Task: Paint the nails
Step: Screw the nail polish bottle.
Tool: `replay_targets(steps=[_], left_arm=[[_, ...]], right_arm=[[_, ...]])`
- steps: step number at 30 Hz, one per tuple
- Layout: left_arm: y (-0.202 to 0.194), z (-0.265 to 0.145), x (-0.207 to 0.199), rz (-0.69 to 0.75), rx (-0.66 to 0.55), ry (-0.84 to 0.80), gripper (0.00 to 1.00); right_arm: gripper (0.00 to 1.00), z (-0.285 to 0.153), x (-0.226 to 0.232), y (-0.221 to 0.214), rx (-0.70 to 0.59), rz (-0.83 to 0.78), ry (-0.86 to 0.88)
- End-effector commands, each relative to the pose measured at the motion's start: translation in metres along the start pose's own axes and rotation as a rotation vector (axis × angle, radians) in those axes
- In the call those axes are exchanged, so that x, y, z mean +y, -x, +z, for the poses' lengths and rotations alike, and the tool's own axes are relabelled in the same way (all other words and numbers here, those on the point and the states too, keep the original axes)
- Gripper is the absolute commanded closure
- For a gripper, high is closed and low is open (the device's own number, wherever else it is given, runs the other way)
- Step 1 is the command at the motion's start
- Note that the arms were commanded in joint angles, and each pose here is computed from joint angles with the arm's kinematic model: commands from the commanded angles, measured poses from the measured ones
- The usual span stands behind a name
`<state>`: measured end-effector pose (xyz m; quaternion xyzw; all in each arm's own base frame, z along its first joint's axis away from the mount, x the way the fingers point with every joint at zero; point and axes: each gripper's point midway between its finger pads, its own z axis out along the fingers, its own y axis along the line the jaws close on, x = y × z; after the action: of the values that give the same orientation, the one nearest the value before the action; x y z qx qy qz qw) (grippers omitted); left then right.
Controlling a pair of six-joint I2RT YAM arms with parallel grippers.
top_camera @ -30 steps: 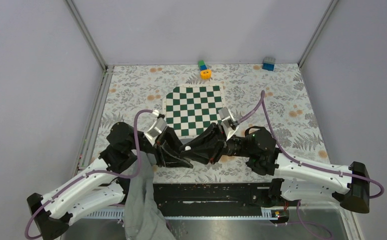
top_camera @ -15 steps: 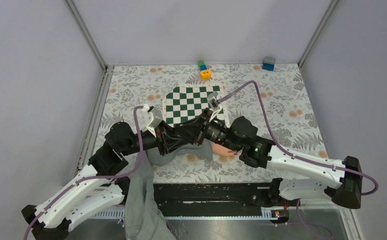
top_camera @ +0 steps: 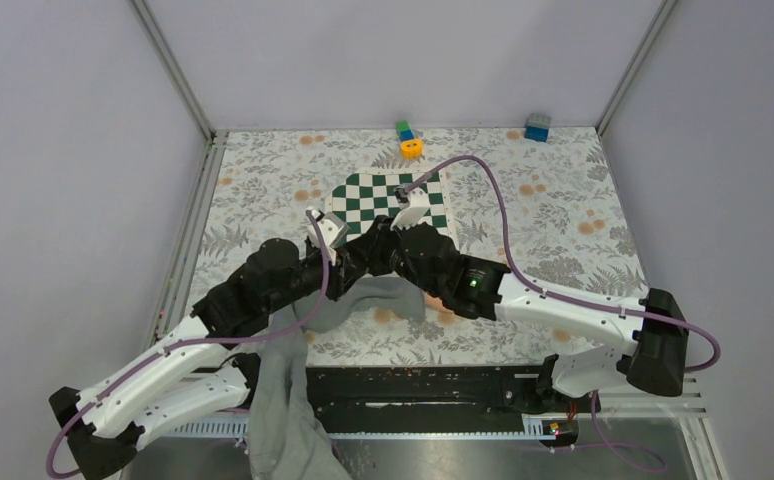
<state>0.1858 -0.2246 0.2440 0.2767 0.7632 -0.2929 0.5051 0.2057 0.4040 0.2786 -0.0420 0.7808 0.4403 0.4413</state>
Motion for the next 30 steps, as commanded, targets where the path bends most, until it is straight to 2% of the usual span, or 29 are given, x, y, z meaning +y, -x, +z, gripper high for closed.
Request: replay_targets(steps=[1, 5, 7, 9, 10, 16, 19, 22, 25, 30], left_arm=[[0.056, -0.004, 0.014, 0.048, -0.174, 0.096, 1.00], [0.063, -0.008, -0.021, 0.090, -0.215, -0.108, 1.00], [0.064, -0.012, -0.042, 0.115, -0.220, -0.226, 1.00], [0.064, -0.018, -0.058, 0.135, -0.227, -0.321, 1.00], [0.065, -0.021, -0.066, 0.143, -0.231, -0.365, 1.00], [0.063, -0.044, -0.108, 0.183, -0.237, -0.637, 1.00], [0.060, -0.060, -0.130, 0.183, -0.215, -0.800, 1.00], [0.058, -0.078, -0.150, 0.160, -0.187, -0.963, 1.00], [0.059, -0.095, -0.164, 0.130, -0.162, -1.107, 1.00], [0.060, -0.108, -0.172, 0.115, -0.160, -1.212, 1.00]], right_arm=[[0.98, -0.020, 0.046, -0.006, 0.038, 0.107, 0.125], [0.51, -0.034, 0.040, 0.007, -0.011, 0.074, 0.124], [0.37, -0.043, 0.034, 0.018, -0.037, 0.049, 0.123], [0.17, -0.055, 0.026, 0.032, -0.065, 0.027, 0.114], [0.14, -0.062, 0.021, 0.041, -0.085, 0.010, 0.107], [0.12, -0.109, 0.010, 0.071, -0.164, -0.100, 0.154], [0.13, -0.135, 0.029, 0.069, -0.171, -0.234, 0.330], [0.14, -0.171, 0.060, 0.055, -0.151, -0.388, 0.599], [0.16, -0.202, 0.084, 0.046, -0.154, -0.460, 0.811], [0.23, -0.220, 0.105, 0.040, -0.120, -0.491, 0.962]])
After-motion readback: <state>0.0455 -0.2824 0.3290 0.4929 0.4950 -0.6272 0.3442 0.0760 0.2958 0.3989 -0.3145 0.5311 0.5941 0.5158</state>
